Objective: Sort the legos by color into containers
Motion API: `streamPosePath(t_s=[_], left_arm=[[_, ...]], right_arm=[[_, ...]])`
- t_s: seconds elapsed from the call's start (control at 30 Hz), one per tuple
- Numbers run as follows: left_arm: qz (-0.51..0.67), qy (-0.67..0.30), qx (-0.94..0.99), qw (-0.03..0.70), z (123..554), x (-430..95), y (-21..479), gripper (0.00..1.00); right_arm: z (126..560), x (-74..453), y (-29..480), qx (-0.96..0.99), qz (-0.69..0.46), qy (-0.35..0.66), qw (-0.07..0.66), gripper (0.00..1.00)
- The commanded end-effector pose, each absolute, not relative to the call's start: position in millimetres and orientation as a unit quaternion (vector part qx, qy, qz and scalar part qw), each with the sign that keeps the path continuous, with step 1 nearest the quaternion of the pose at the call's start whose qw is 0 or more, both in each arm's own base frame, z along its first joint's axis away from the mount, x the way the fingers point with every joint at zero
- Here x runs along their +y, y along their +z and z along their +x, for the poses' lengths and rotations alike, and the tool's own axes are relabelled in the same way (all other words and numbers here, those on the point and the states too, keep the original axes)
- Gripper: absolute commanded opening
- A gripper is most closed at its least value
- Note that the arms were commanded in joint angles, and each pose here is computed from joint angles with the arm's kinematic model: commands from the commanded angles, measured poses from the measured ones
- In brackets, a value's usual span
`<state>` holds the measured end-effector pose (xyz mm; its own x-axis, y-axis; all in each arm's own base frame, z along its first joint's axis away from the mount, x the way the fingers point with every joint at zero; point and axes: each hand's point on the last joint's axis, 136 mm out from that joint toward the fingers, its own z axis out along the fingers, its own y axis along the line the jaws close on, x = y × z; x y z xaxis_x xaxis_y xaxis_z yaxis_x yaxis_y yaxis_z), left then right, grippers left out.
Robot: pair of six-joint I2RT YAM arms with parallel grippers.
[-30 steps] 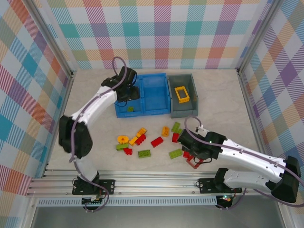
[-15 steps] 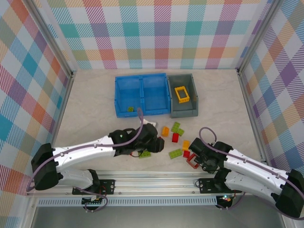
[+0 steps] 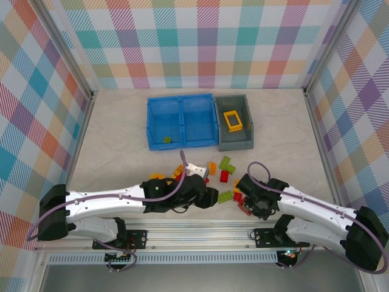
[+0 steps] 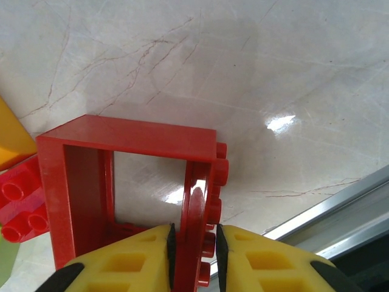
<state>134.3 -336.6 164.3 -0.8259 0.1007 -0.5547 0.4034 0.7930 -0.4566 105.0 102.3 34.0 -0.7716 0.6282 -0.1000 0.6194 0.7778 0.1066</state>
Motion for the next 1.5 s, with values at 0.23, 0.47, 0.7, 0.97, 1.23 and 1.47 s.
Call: streamPosePath(t_s=[0.23,0.47,0.7,0.97,1.23,1.47], left_arm=[[0.117,-0.306,0.896,0.299,143,-340,198,0.57],[0.078,-0.246,0.890,0.377,172,-295,259,0.58],[0.009,-0.234,0.886,0.400,224,-248,308,0.58],[-0.057,-0.232,0.883,0.404,284,-218,322,0.57],[-0.096,-0.230,0.892,0.378,311,-206,294,0.57],[-0.094,-0.225,0.898,0.365,310,-206,277,0.57]], right_arm=[[108,94,34,0.939,0.336,0.007,0.074,0.11],[158,91,116,0.948,0.241,-0.006,0.210,0.00],[259,211,216,0.942,-0.012,0.080,0.325,0.00],[376,287,217,0.937,-0.103,0.111,0.315,0.00],[457,301,150,0.959,-0.104,0.084,0.250,0.00],[502,304,116,0.965,-0.092,0.058,0.238,0.00]])
